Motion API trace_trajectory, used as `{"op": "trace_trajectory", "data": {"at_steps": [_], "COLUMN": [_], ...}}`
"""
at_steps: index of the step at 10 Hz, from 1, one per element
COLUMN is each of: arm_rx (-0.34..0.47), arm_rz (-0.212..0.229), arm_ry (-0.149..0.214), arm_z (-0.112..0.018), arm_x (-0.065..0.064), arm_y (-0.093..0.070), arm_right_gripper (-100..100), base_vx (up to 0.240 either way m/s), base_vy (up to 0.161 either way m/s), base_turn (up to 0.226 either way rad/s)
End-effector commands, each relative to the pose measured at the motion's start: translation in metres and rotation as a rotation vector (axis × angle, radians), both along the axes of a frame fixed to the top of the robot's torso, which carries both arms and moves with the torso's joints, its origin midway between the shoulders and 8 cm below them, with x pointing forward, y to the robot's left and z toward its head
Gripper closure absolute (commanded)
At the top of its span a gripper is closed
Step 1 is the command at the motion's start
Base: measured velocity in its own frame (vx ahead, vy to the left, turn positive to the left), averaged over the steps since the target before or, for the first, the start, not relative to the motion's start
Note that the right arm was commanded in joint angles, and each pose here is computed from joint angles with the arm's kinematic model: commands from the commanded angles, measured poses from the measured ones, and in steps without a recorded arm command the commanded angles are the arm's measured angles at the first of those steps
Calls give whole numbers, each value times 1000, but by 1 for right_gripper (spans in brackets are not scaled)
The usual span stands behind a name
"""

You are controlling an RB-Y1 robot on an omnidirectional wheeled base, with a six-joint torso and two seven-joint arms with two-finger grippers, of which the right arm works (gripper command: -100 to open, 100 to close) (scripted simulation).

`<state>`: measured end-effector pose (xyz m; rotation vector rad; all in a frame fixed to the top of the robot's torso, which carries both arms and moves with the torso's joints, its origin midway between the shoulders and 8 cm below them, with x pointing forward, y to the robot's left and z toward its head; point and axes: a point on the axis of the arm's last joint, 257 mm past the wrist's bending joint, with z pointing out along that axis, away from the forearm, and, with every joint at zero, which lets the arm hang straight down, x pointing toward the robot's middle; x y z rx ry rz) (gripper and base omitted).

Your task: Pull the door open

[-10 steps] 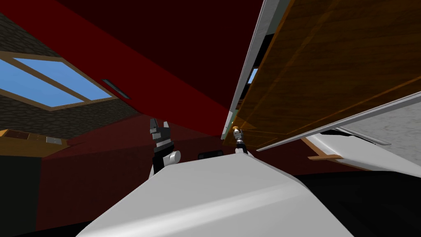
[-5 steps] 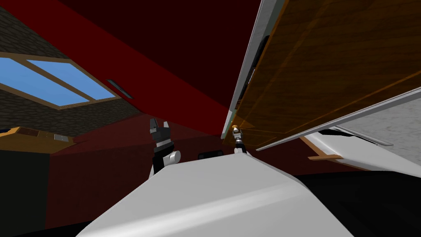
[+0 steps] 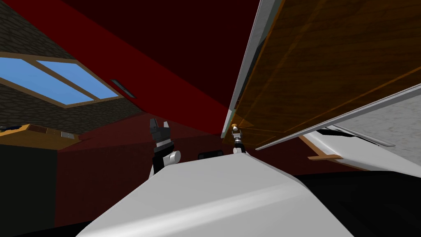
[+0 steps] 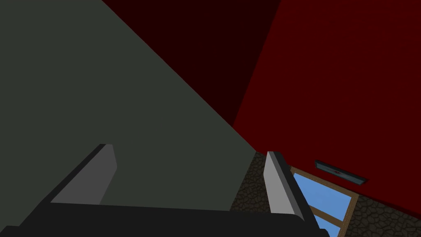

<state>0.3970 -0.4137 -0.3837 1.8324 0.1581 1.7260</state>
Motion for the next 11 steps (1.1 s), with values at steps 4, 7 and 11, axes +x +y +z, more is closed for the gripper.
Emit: {"op": "trace_trajectory", "data": {"at_steps": [4,7,11], "arm_rx": [163,271,405], "arm_rz": [-1,-2,-4], "arm_ry": [-51,-83,-124], "arm_z": [-2,-4,-6], "arm_x": [2,2,4], "arm_y": [8,14,21], "arm_right_gripper": [-100,-100,-100], "base_vx": [-47,-64,-54], "base_vy": [-8,-7,-6], "base_turn": [18,23,21]}}
